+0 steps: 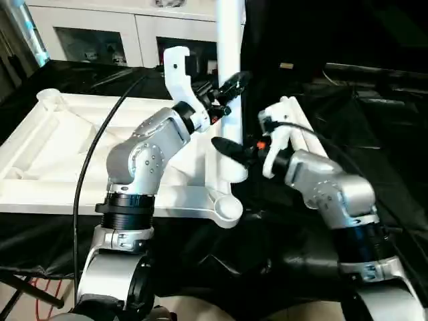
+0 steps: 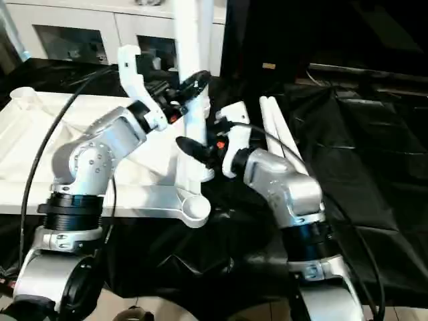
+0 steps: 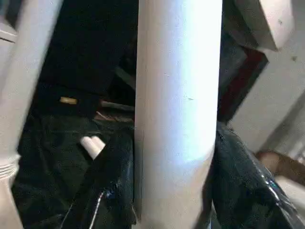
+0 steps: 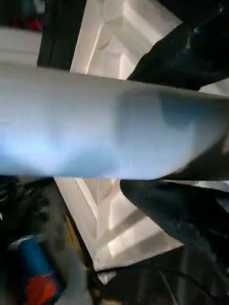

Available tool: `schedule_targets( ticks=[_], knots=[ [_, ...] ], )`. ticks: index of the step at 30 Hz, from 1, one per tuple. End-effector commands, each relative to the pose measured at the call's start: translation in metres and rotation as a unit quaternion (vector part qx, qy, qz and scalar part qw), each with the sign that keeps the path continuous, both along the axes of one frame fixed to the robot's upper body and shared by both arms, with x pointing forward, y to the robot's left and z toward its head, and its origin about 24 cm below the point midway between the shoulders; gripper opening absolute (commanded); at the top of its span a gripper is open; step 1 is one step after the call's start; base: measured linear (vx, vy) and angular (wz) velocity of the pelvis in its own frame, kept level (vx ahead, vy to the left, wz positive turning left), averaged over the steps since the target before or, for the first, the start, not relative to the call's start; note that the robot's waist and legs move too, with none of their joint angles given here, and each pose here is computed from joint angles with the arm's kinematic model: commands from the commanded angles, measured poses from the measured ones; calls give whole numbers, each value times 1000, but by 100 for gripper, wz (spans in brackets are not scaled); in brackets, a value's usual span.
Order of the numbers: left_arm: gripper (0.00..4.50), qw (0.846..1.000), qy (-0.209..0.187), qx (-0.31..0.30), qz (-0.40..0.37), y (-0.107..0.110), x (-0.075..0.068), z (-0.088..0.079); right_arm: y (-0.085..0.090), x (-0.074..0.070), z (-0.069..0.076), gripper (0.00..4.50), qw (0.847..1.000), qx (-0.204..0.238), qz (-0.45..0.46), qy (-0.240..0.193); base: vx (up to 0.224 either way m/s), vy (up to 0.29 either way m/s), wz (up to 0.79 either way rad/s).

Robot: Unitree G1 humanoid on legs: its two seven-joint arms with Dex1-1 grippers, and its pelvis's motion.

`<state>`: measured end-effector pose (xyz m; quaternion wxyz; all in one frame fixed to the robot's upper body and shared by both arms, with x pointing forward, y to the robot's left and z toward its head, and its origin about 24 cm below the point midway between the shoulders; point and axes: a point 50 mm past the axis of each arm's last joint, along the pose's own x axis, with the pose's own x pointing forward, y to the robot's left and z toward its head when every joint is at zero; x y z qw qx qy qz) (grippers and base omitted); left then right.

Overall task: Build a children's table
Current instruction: Insert table leg to table base

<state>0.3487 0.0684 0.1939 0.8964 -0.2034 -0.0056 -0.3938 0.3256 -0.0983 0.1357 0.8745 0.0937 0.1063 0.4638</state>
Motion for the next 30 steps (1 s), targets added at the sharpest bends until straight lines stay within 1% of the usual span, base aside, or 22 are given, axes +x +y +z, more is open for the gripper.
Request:
schedule_targets(
  ticks=[1,2,3,4,6,7,10,14,20,25,30],
  knots=[
    [184,1000,-10,5,-18,-2,-2,5,-5,-3,12,302,1000,1,30,-9,0,0,0],
    [184,1000,-13,11,-26,-1,-3,6,-13,-6,14,311,999,-7,52,-4,0,0,0],
    [184,1000,-13,11,-26,-1,-3,6,-13,-6,14,311,999,-7,52,-4,0,0,0],
    [184,999,-16,12,-32,-1,-4,6,-18,-6,14,317,998,-15,58,-3,0,0,0],
    [184,999,-17,12,-38,-1,-4,7,-21,-7,14,317,998,-19,60,-2,0,0,0],
    [184,998,-25,18,-51,-2,-6,8,-26,-7,15,317,998,-24,66,3,0,0,0],
    [184,997,-32,22,-62,-4,-8,9,-31,-7,15,317,997,-32,66,9,0,0,0],
    [184,997,-37,22,-71,-7,-11,10,-31,-6,12,317,997,-40,62,17,0,0,0],
    [184,994,-52,28,-92,-12,-15,11,-25,-7,6,317,996,-41,72,39,0,0,0],
    [184,992,-56,39,-108,-13,-19,9,-23,-7,4,317,995,-37,75,46,0,0,0],
    [184,992,-57,43,-109,-14,-19,8,-22,-7,4,317,995,-34,76,49,0,0,0]
  ],
)
